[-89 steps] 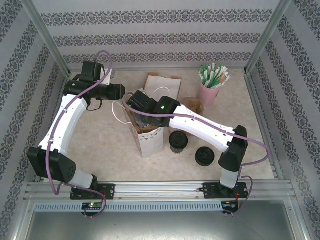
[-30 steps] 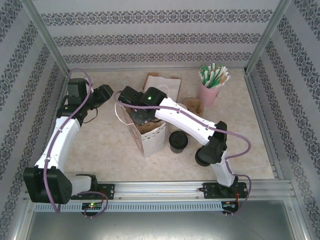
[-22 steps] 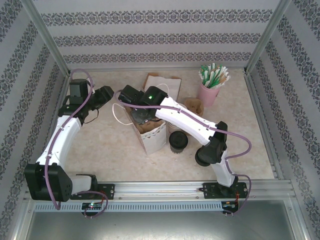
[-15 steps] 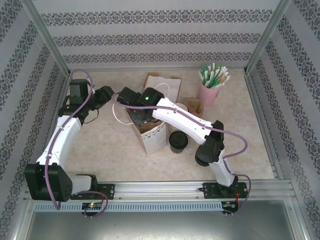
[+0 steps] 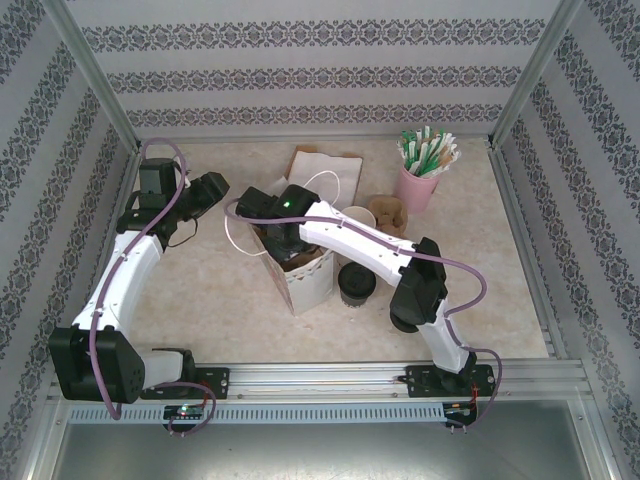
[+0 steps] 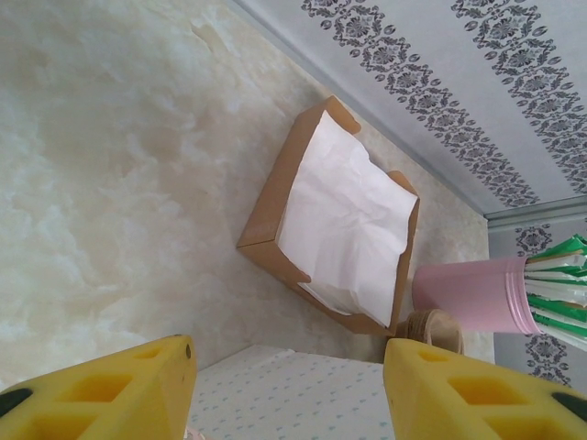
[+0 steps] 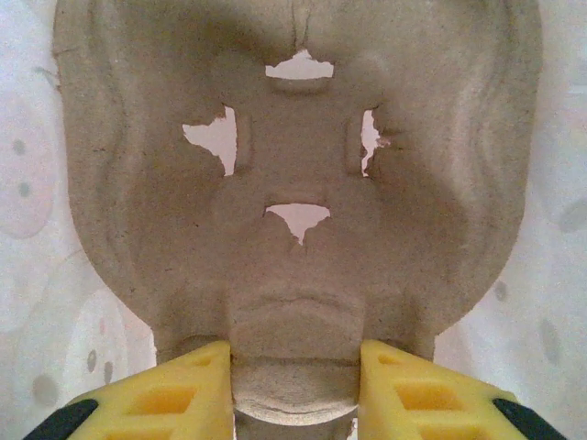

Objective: Pack the takeout coffee

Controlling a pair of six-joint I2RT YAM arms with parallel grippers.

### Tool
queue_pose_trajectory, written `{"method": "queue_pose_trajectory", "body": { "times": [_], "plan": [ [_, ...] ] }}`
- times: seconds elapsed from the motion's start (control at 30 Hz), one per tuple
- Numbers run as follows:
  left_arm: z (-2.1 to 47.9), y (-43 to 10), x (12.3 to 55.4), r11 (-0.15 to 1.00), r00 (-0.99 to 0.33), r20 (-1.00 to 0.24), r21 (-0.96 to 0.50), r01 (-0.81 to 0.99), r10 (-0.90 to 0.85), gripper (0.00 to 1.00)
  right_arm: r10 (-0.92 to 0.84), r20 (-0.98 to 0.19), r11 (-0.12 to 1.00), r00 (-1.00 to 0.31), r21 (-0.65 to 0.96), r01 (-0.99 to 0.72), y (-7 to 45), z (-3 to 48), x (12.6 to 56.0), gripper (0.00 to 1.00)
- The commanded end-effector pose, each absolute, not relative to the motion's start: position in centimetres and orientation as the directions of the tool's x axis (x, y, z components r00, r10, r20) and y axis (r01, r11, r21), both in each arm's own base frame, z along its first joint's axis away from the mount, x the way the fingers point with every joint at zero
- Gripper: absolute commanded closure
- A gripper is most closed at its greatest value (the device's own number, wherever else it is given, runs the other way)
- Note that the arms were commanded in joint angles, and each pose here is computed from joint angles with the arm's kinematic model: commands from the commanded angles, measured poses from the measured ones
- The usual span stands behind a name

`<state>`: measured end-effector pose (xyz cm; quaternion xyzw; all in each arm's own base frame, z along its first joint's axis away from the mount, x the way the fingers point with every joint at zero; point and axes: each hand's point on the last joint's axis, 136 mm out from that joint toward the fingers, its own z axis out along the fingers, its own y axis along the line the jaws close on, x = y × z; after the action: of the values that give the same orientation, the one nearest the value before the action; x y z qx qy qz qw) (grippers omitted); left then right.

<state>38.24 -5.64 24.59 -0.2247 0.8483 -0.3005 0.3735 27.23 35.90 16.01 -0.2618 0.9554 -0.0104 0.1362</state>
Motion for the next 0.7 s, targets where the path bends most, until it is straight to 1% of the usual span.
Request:
{"method": "queue_pose_trajectory", "body": {
  "times": [0.0,0.67],
  "plan": [
    [25.5,-5.6,38.4,0.708,-0.605,-0.511,-0.694,-0.128,-0.611,0.43,-0.480,-0.262,0.873,-0.837,-0.046,-0.486,36.1,16.1,27.4,0.66],
    [26.8,-5.6,37.6,0.715,-0.593,-0.533,-0.691,-0.105,-0.603,0.43,-0.427,-0.161,0.897,-0.890,0.045,-0.439,36.6,10.5,27.4,0.66]
  ]
}}
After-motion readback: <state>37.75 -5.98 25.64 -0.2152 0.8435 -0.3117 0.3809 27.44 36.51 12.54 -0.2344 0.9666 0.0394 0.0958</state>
